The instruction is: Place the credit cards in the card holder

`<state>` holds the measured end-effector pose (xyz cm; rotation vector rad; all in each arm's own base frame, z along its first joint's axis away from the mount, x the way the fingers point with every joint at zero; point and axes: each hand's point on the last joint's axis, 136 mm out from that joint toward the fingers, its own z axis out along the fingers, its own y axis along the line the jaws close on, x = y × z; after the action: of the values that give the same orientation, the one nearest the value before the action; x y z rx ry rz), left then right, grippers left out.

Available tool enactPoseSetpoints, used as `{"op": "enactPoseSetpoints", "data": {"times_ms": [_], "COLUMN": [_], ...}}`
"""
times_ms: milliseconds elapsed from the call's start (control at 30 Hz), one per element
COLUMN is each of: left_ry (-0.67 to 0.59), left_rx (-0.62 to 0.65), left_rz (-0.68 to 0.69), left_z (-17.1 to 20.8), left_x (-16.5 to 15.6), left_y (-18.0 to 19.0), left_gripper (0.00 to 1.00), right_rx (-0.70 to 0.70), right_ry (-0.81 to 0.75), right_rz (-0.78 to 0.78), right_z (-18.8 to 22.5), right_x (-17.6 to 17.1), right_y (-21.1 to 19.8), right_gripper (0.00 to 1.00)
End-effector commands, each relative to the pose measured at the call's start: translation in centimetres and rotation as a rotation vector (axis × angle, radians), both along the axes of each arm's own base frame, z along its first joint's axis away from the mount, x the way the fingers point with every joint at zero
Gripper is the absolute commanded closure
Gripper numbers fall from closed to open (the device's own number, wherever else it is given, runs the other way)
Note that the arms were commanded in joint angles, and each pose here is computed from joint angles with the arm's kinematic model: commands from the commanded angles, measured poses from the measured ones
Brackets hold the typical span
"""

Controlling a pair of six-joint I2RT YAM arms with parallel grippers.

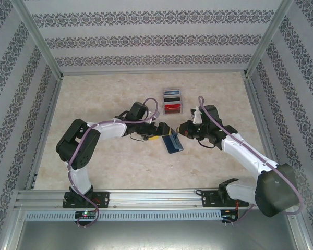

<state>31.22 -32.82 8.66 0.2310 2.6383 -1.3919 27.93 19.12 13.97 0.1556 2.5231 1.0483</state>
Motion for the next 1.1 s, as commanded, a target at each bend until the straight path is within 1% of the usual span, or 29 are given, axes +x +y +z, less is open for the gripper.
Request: {"op": "enactPoseSetpoints", "data": {"times_ms": [0,67,133,200,267,300,433,467,500,533,567,600,667,733,833,867,933,967,1067], "left_ry": [0.022,0.064,0.093,0.093,0.071,0.044,-0.086,-0.098,-0.109,-0.121,-0.133,-0.122,-0.087,-0.084,-0.055,-0.048,-0.041,-0.035,-0.029], "left_rx": [0.031,0.034,0.030,0.031,0.062,0.096,0.338,0.375,0.377,0.312,0.189,0.124,0.140,0.144,0.100,0.088,0.079,0.084,0.094], "left_rz": [-0.005,-0.001,0.031,0.066,0.112,0.144,0.288,0.315,0.320,0.289,0.196,0.124,0.073,0.060,0.079,0.089,0.095,0.092,0.072], "left_z": [0.1,-1.0,-2.1,-2.6,-2.8,-2.6,-2.0,-1.8,-1.5,-1.0,0.2,0.9,0.0,-1.0,-1.9,-2.1,-2.5,-2.8,-3.1], "left_x": [-0.3,-0.6,-0.6,-0.4,-0.1,0.3,1.2,1.1,0.8,0.5,-0.1,-0.6,-1.1,-1.4,-1.4,-1.3,-1.2,-1.3,-1.5], "left_y": [0.5,0.5,0.8,1.2,2.2,3.0,7.8,8.7,9.1,8.3,6.2,4.6,3.3,2.5,1.6,1.4,1.1,1.0,0.4], "left_gripper": [0.00,0.00,0.00,0.00,0.00,0.00,0.00,0.00,0.01,0.00,0.00,0.00,0.00,0.00,0.09,0.15,0.29,0.33,0.34], "right_rx": [0.000,-0.006,-0.017,-0.030,-0.039,-0.042,-0.066,-0.068,-0.071,-0.076,-0.080,-0.089,-0.109,-0.104,-0.106,-0.122,-0.144,-0.145,-0.124], "right_ry": [0.000,0.008,0.011,0.021,0.040,0.051,0.103,0.115,0.130,0.145,0.155,0.165,0.190,0.216,0.250,0.261,0.278,0.282,0.279], "right_rz": [0.001,-0.004,-0.009,-0.016,-0.033,-0.046,-0.084,-0.092,-0.106,-0.119,-0.130,-0.141,-0.163,-0.178,-0.185,-0.193,-0.218,-0.229,-0.220], "right_z": [0.2,-0.1,-0.5,-1.0,-1.7,-2.1,-4.1,-4.5,-5.0,-5.5,-5.8,-6.2,-7.0,-7.6,-8.5,-8.9,-9.6,-9.8,-9.7], "right_x": [0.4,0.3,0.3,0.3,0.1,0.2,0.1,0.1,0.1,0.0,0.0,0.0,0.0,0.1,-0.1,-0.2,-0.4,-0.4,-0.4], "right_y": [0.4,0.3,0.1,-0.2,-0.8,-1.3,-3.1,-3.6,-4.1,-4.5,-4.9,-5.3,-6.1,-6.5,-6.7,-7.0,-7.8,-8.0,-7.8], "right_gripper": [1.00,1.00,1.00,1.00,1.00,1.00,1.00,1.00,1.00,1.00,1.00,1.00,1.00,1.00,1.00,1.00,1.00,1.00,1.00]}}
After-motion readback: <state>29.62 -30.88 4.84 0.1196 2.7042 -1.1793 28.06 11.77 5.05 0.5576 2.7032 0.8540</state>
